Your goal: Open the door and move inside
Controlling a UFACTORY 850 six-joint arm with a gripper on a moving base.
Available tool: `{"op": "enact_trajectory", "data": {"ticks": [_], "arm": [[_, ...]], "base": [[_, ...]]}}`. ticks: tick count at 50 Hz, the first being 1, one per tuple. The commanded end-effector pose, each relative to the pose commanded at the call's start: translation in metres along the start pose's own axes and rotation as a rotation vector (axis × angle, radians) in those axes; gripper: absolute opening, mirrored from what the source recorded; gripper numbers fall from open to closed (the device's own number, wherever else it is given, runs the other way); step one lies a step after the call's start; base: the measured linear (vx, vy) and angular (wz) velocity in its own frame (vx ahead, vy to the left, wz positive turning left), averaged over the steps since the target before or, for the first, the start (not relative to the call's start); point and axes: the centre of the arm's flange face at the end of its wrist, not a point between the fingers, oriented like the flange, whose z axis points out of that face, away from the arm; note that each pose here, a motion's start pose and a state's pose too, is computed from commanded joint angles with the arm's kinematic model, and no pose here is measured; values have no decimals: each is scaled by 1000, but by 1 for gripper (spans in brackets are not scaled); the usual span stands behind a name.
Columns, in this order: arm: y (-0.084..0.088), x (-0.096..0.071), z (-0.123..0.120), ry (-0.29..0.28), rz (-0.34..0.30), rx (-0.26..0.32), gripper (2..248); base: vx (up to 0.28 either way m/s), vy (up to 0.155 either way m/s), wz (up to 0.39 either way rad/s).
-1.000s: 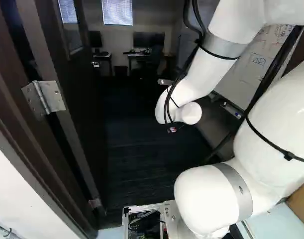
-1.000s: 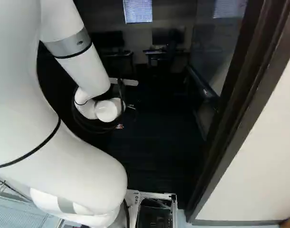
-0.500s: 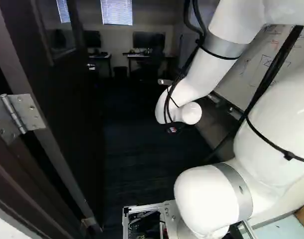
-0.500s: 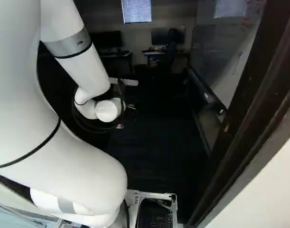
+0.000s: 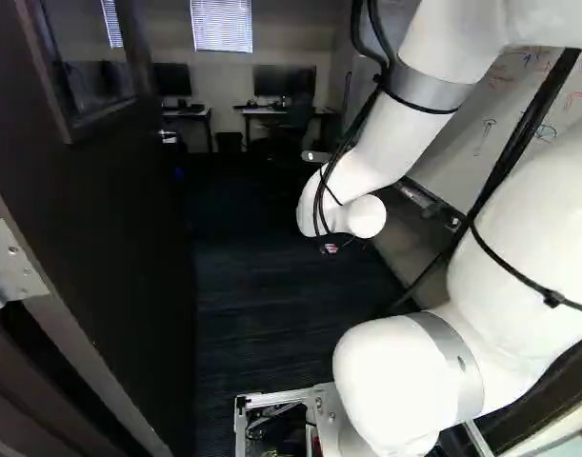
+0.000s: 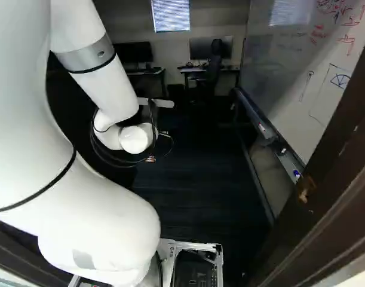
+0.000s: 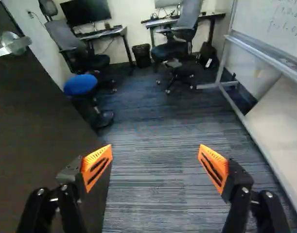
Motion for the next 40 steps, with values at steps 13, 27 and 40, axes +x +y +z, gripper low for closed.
{"op": "enact_trajectory", "data": {"ticks": [13, 27, 40], "arm": [[0, 0, 0, 0, 0, 0, 247], [0, 0, 0, 0, 0, 0, 247], [0, 0, 0, 0, 0, 0, 247]], "base": [[192, 1, -10], [199, 3, -11], [203, 4, -7]]}}
